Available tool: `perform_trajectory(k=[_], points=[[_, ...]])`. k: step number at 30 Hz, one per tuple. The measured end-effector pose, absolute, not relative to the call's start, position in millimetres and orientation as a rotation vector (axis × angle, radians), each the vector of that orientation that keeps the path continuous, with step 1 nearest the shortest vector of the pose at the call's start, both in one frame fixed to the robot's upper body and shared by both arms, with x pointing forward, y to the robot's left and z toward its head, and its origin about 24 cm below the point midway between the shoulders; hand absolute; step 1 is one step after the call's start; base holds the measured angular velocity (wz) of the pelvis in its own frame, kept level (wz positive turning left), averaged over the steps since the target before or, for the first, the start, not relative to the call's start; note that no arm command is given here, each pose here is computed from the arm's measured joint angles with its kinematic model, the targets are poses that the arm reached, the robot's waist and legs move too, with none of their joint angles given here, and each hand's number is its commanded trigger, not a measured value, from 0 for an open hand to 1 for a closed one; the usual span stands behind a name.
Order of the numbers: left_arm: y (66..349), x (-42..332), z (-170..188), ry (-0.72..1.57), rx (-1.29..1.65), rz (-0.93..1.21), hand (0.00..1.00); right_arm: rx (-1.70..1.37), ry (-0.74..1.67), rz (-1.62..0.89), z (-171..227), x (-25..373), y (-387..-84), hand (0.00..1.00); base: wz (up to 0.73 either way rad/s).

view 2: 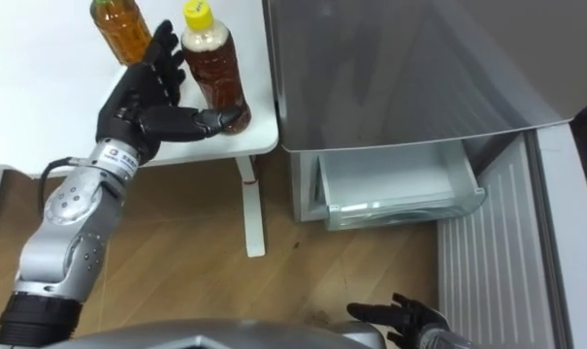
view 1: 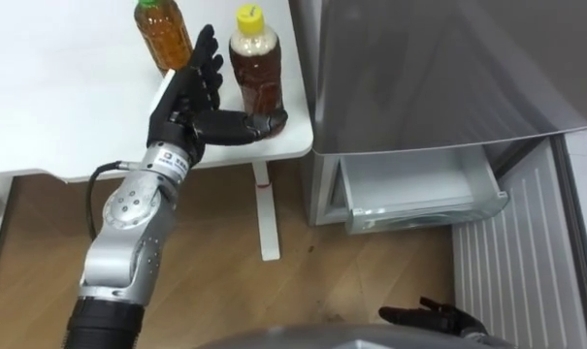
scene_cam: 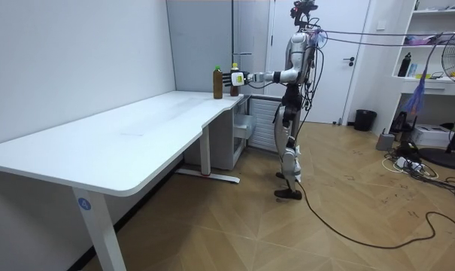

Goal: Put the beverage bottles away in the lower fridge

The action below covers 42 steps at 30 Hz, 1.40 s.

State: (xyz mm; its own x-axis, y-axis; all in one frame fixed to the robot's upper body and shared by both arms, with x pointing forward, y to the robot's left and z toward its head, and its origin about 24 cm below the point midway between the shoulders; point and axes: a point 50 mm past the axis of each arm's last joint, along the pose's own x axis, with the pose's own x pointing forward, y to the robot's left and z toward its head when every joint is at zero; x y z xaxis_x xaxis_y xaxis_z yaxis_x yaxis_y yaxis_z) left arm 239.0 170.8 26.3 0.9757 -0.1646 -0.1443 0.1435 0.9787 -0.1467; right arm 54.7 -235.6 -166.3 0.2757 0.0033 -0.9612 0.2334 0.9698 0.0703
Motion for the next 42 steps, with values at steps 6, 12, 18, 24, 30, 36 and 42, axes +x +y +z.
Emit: perform_trajectory(k=[6, 12, 18, 24, 30, 36, 42], points=[[180, 243, 25, 0.162, -0.244, -0.119, 0.0, 0.205, 1.278, -0.163, -166, 56, -237, 0.0, -0.01], [187, 244, 20, 0.182, -0.267, -0.077, 0.0, 0.203, 1.278, -0.163, -165, 58, -238, 0.0, 0.0], [188, 248, 15, 0.203, -0.267, -0.069, 0.0, 0.214, 1.274, -0.172, -165, 57, -239, 0.0, 0.0], [188, 252, 19, 0.19, -0.264, -0.06, 0.0, 0.213, 1.273, -0.172, -165, 57, -239, 0.0, 0.0], [183, 263, 36, 0.124, -0.26, -0.086, 0.0, 0.212, 1.275, -0.172, -165, 57, -239, 0.0, 0.0], [181, 268, 45, 0.089, -0.258, -0.109, 0.0, 0.224, 1.272, -0.18, -165, 57, -240, 0.0, 0.0], [180, 268, 46, 0.083, -0.258, -0.128, 0.0, 0.226, 1.274, -0.18, -165, 56, -240, 0.0, 0.0]])
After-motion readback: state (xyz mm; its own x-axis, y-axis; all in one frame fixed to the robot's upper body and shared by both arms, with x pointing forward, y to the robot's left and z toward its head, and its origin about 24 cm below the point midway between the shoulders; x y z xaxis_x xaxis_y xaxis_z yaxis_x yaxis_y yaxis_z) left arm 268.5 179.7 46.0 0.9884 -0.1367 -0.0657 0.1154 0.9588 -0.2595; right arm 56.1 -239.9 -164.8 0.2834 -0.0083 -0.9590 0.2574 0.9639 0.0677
